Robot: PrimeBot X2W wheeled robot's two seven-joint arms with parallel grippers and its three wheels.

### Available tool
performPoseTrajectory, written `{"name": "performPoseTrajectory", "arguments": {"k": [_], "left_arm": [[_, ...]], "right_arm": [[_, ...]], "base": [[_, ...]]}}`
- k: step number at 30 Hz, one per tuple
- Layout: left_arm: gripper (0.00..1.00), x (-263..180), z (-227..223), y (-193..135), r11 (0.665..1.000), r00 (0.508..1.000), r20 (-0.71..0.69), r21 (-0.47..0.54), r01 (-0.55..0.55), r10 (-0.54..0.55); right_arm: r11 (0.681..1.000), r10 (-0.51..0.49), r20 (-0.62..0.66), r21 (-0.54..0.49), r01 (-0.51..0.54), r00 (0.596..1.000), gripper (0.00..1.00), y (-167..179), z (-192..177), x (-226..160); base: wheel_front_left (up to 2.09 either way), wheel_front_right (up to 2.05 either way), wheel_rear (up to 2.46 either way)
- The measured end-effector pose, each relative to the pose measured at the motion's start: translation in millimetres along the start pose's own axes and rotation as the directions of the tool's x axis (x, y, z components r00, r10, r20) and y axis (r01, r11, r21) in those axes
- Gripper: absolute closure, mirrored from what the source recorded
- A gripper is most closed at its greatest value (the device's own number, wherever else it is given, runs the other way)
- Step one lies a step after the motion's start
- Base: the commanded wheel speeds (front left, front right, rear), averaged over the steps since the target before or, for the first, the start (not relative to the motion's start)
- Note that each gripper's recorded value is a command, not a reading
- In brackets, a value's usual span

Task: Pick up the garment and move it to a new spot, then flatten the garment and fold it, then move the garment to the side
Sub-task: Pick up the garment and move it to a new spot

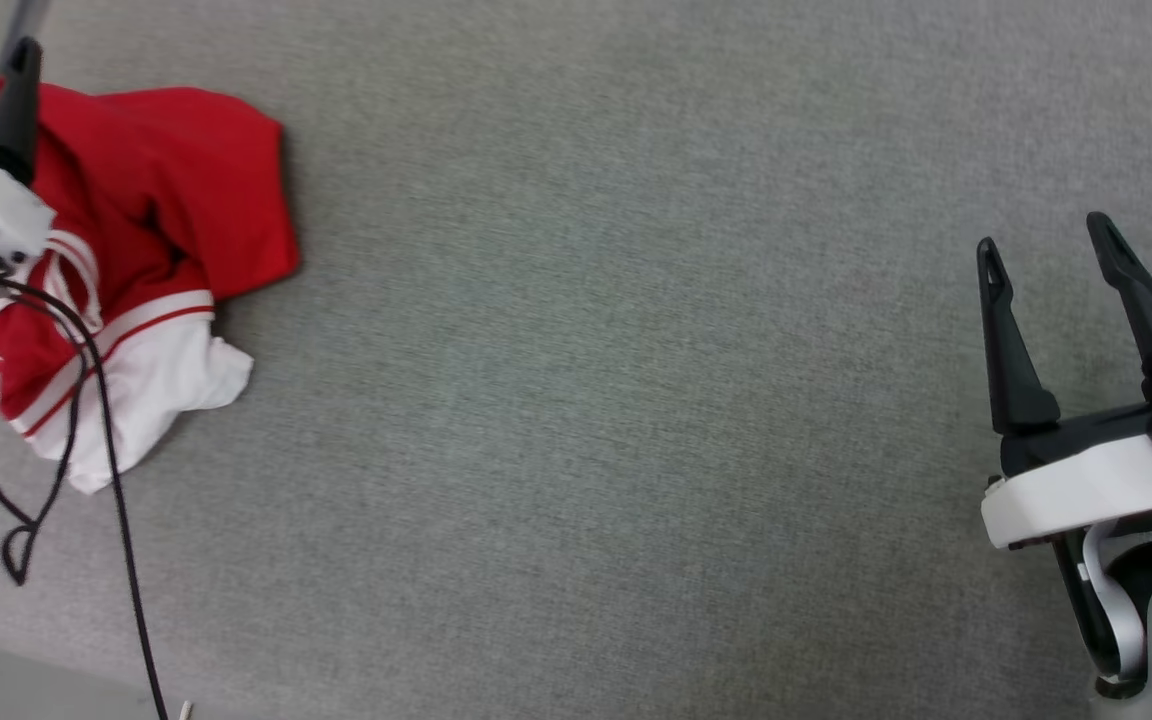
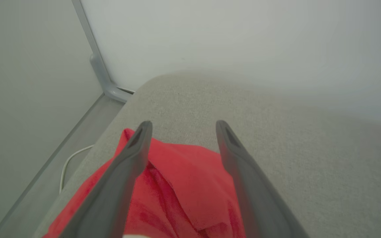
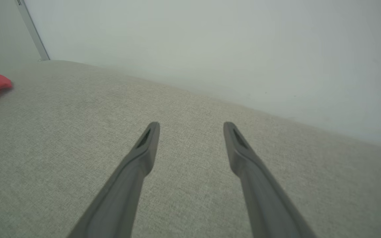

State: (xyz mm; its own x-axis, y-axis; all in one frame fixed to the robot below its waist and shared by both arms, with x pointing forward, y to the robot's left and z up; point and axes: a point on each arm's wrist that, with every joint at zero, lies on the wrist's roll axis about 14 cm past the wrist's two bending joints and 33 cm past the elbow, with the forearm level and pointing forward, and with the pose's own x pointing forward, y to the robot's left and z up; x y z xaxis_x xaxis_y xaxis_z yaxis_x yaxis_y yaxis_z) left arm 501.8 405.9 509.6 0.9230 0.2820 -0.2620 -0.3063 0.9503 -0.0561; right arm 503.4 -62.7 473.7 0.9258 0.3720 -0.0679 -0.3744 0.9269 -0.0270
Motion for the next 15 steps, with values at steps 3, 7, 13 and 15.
{"name": "performPoseTrajectory", "arguments": {"k": [3,7,13,15], "left_arm": [[0.00,14.2,-31.5,9.4,0.999,0.984,-0.178,-0.020,-0.028,0.024],[0.00,14.6,-88.5,22.0,0.996,0.888,-0.455,-0.027,-0.079,0.058],[0.00,-3.6,-147.3,27.8,0.981,0.690,-0.721,-0.078,-0.180,0.070],[0.00,-6.6,-154.3,27.8,0.973,0.652,-0.756,-0.098,-0.207,0.062]], "right_arm": [[1.000,-0.021,-0.021,0.005,0.021,1.000,0.00,-8.8,-12.5,0.8],[0.999,-0.046,-0.042,0.006,0.046,0.998,0.00,-18.8,-24.1,0.0],[0.997,-0.076,-0.055,0.001,0.076,0.996,0.00,-30.2,-31.3,-1.2],[0.997,-0.081,-0.056,0.002,0.081,0.995,0.00,-32.2,-32.2,-1.0]], "base": [[0.00,0.00,0.00],[0.00,0.00,0.00],[0.00,0.00,0.00],[0.00,0.00,0.00]]}}
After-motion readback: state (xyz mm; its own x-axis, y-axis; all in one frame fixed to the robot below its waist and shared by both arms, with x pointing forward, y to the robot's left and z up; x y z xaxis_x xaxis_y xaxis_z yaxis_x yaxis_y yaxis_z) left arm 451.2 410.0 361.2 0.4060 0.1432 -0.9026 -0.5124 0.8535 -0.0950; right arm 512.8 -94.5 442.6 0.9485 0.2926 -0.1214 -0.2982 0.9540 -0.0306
